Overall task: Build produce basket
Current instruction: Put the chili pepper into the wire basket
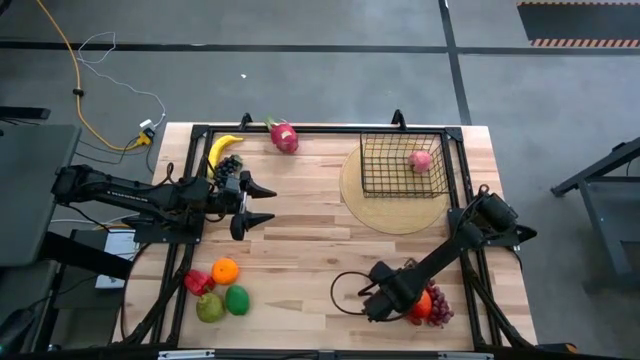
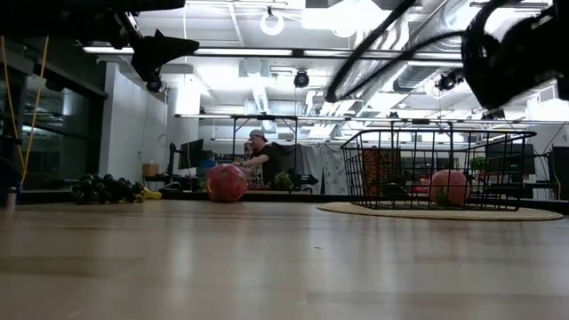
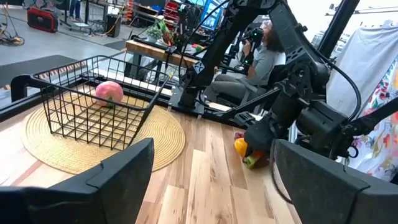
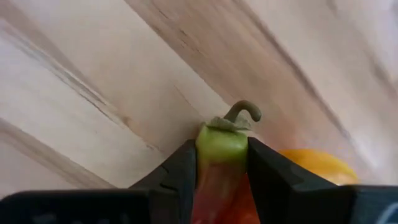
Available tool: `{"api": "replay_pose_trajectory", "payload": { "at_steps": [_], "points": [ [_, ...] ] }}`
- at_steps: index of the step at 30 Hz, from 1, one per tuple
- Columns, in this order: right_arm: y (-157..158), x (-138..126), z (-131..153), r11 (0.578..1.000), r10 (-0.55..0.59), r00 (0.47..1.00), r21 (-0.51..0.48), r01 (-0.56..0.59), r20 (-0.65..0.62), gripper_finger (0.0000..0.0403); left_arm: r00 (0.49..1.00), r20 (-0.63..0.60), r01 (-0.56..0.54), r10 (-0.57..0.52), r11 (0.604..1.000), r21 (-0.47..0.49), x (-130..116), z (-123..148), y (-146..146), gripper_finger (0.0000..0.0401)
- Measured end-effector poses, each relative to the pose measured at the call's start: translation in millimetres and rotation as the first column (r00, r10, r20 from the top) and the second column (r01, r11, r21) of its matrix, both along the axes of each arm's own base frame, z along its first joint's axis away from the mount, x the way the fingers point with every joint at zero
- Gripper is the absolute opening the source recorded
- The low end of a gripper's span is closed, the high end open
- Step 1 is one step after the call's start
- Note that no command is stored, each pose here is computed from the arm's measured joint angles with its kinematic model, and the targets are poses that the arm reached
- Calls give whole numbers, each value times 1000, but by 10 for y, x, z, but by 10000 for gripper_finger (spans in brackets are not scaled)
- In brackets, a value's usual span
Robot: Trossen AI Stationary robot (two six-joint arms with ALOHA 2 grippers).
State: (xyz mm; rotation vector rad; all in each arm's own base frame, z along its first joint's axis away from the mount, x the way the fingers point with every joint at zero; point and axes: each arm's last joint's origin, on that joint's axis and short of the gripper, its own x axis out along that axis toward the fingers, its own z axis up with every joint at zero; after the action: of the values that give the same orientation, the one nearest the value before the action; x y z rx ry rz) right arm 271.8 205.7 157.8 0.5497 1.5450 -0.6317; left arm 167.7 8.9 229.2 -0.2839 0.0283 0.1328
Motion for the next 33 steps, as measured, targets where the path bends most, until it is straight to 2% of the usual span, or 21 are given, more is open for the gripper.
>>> {"api": "replay_pose_trajectory", "payload": {
  "at_steps": [3, 5, 8, 11, 13, 16, 20, 23, 27, 29, 31, 33],
  "points": [
    [-16, 77, 182, 996, 90, 991, -23, -88, 96, 107, 1000, 1, -1, 1, 1000, 0, 0, 1, 1, 319],
    [-42, 133, 349, 983, 178, 967, -78, -167, 181, 106, 1000, 0, 0, 0, 1000, 7, 0, 1, 1, 319],
    [-99, 198, 648, 944, 317, 895, -199, -265, 313, 106, 1000, 4, 0, 0, 1000, 28, 0, 7, 1, 319],
    [-199, 212, 927, 880, 452, 792, -354, -318, 411, 106, 1000, 16, 0, -1, 999, 32, 1, 19, 1, 319],
    [-297, 171, 1044, 839, 508, 742, -445, -311, 438, 105, 1000, 26, 0, -1, 999, 35, 1, 29, 1, 319],
    [-459, 44, 1074, 810, 539, 691, -522, -268, 481, 105, 999, 34, 6, -7, 999, 35, 1, 38, 0, 319],
    [-727, -175, 870, 828, 531, 604, -517, -218, 595, 105, 999, 30, 16, -19, 997, 73, 2, 39, -3, 319],
    [-969, -317, 713, 839, 532, 476, -513, -183, 701, 105, 999, 23, 19, -22, 992, 126, 2, 39, -4, 319],
    [-1288, -415, 741, 823, 566, 192, -564, -67, 802, 105, 999, 26, 13, -19, 981, 196, 2, 51, -2, 319],
    [-1438, -458, 784, 812, 584, 74, -584, -22, 809, 105, 999, 48, -4, -7, 975, 222, 1, 75, 1, 319],
    [-1557, -484, 832, 795, 607, 0, -607, 1, 795, 105, 997, 77, -27, 9, 970, 242, -1, 106, 6, 319],
    [-1645, -492, 854, 774, 633, -17, -633, 5, 774, 105, 995, 100, -50, 25, 967, 251, -4, 130, 10, 319]
  ]
}}
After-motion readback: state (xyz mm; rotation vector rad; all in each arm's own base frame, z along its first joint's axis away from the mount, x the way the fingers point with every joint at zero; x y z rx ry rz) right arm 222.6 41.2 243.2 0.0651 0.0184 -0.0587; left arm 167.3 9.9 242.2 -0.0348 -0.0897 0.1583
